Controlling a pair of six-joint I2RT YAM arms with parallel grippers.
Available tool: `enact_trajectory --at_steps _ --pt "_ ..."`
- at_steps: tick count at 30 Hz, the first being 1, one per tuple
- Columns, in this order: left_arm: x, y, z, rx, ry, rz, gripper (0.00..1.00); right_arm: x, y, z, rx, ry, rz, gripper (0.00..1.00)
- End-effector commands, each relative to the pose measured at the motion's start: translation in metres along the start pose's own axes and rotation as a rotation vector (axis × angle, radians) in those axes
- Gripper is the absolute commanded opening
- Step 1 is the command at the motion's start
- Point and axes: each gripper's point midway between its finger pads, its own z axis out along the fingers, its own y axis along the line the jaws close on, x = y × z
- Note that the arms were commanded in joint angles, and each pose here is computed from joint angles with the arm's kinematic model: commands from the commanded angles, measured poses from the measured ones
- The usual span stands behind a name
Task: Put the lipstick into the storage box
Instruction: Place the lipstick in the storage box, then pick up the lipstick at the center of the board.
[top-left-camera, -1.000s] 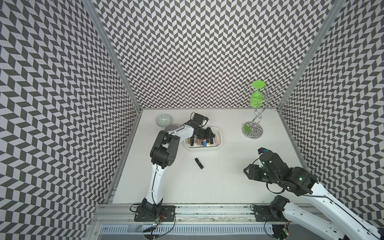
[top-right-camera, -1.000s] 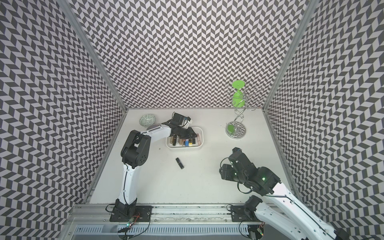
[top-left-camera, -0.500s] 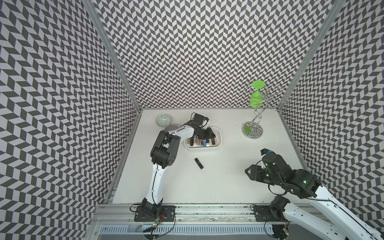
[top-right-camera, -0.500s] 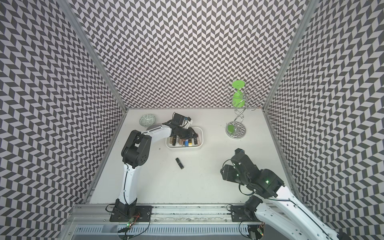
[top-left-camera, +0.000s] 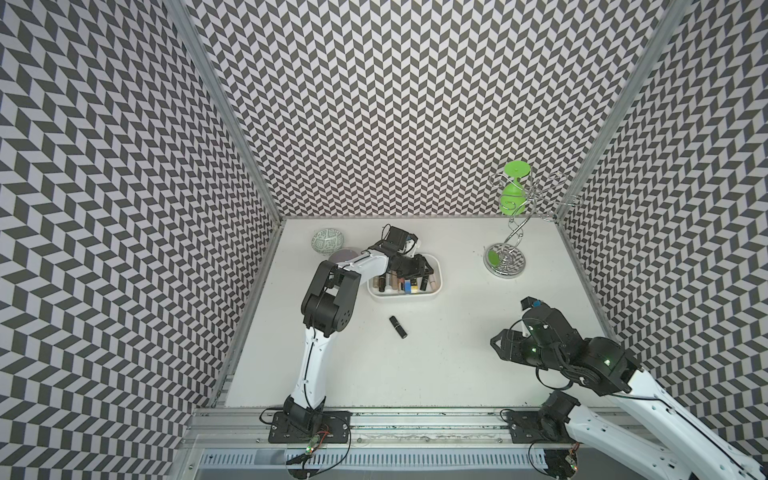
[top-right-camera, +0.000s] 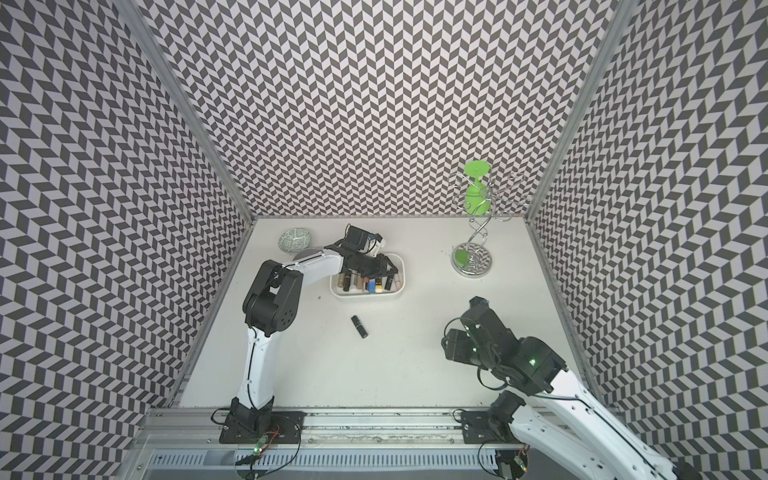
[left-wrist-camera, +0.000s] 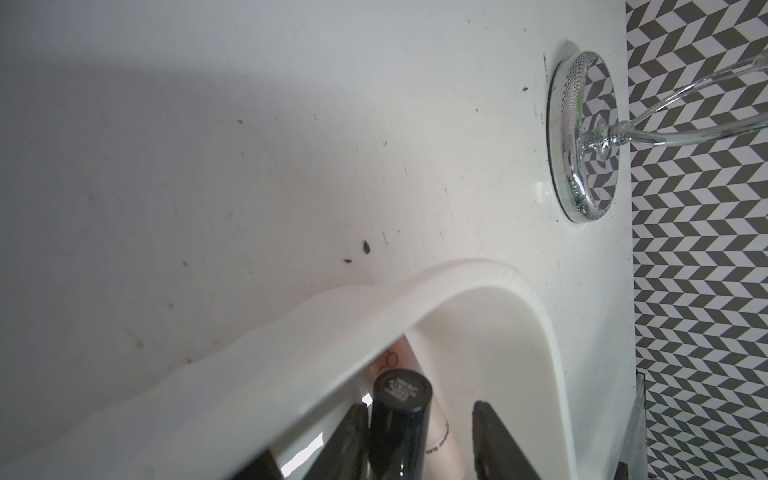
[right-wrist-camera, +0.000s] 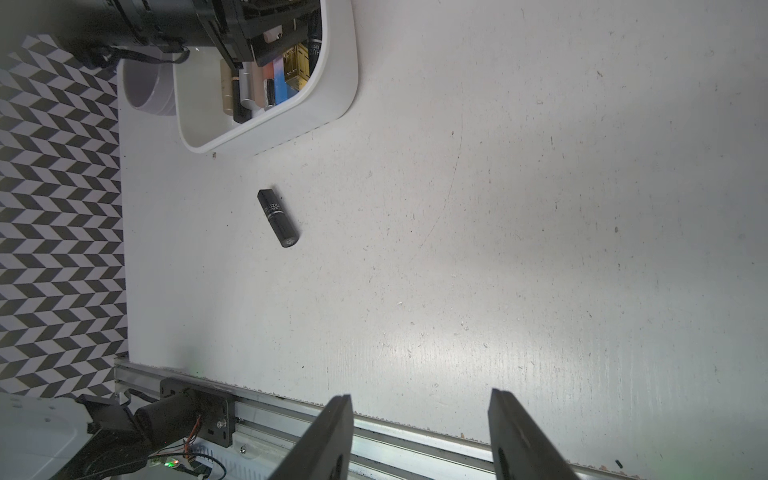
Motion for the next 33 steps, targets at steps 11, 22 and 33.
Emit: enact_trajectory --at_steps 11,22,33 --pt "-0.016 -0.037 -0.045 0.028 -0.084 0.042 0.59 -0.013 0.012 -0.004 -0.032 -0.041 -0.058 0.58" --pt "-0.022 -0.069 -0.087 0.052 -0.150 0.099 0.63 -0.015 0.022 -0.007 -0.087 -0.052 -0.052 0.58" --pt "0.003 -0.094 -0.155 0.063 -0.221 0.158 0.64 -0.021 0.046 0.010 -0.150 -0.030 -0.095 0.58"
